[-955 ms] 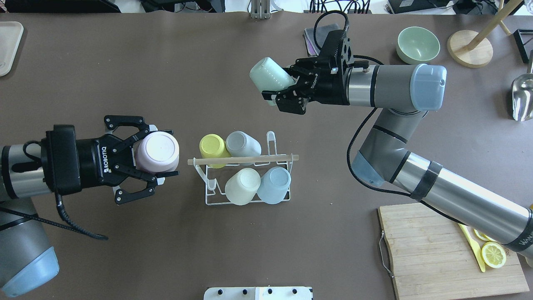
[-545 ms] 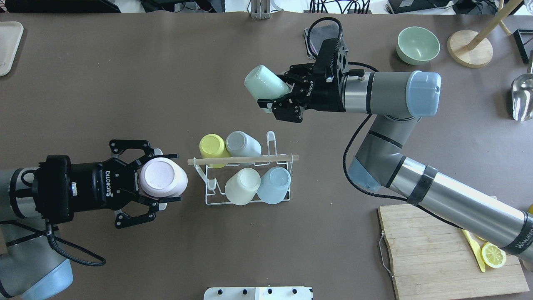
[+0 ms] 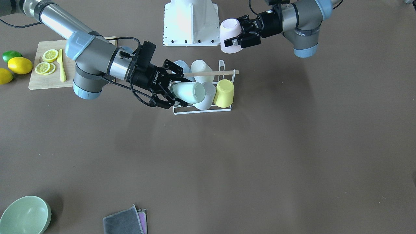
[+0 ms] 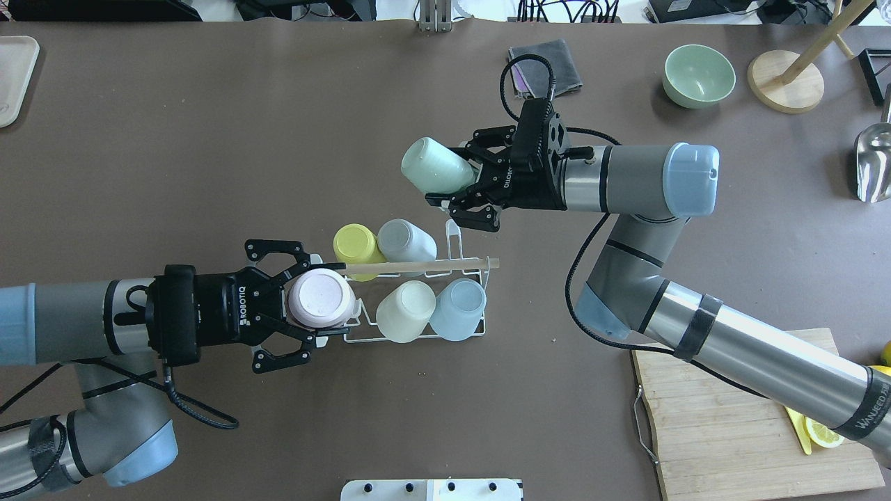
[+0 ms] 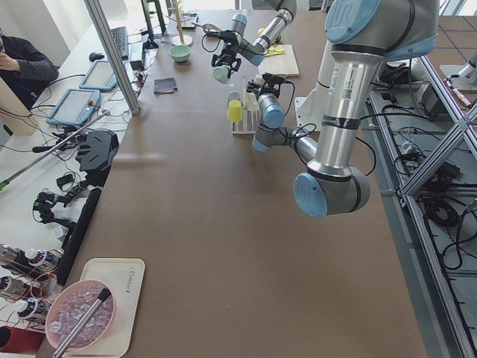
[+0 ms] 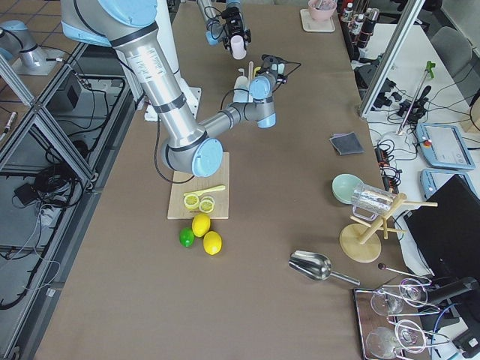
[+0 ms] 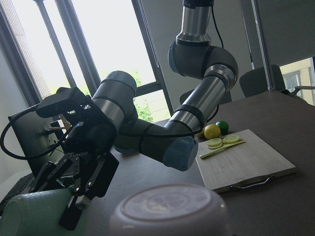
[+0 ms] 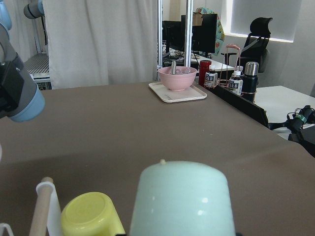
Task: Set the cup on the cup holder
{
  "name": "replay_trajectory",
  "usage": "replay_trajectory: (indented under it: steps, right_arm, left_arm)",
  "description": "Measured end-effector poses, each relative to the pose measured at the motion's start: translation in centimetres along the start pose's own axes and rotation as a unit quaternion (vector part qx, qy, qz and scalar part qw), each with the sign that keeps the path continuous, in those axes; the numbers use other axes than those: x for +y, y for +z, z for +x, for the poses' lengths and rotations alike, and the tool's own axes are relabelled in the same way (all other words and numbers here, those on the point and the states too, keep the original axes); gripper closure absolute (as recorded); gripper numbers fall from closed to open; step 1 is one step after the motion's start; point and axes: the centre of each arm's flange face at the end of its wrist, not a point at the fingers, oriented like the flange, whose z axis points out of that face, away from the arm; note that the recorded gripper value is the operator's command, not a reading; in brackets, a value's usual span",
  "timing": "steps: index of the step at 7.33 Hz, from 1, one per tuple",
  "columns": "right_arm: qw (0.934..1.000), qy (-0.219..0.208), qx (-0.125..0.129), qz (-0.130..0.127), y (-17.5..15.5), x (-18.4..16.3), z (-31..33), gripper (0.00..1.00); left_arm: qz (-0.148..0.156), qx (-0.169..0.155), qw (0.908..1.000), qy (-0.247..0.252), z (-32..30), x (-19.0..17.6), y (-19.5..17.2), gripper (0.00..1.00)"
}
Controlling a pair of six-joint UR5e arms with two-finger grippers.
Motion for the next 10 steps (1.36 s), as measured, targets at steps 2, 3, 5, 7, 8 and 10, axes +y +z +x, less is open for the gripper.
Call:
replay_trajectory:
  steps: [2, 3, 5, 7, 8, 10]
  right_arm:
    - [0.9999, -0.004, 0.000, 0.009, 0.6, 0.7, -1.4, 1.00]
    - [1.0000, -0.003, 0.001, 0.009, 0.7, 1.1, -1.8, 1.00]
    - [1.0000, 0.000, 0.003, 0.007, 0.9, 1.7, -2.3, 1.00]
    - [1.0000, 0.002, 0.002, 0.002, 0.6, 2.5, -2.5, 1.00]
    - [1.0000, 0.003, 0.002, -0.001, 0.5, 2.8, -2.5, 1.00]
    - [1.0000, 0.004, 0.001, -0.005, 0.2, 3.4, -2.6, 0.99]
  left_arm:
    - [-0.004, 0.011, 0.9999, -0.007, 1.2, 1.0, 1.2, 0.63]
    - [-0.007, 0.013, 0.9998, -0.009, 1.4, 1.4, 1.6, 0.63]
    - [-0.008, 0.014, 0.9998, -0.009, 1.4, 1.6, 2.3, 0.62]
    - [-0.004, 0.013, 0.9999, -0.009, 1.3, 1.4, 2.6, 0.61]
    - [-0.006, 0.010, 0.9999, -0.009, 1.2, 1.6, 2.8, 0.61]
    - [-0.009, -0.001, 0.9999, -0.009, 1.0, 2.1, 3.0, 0.59]
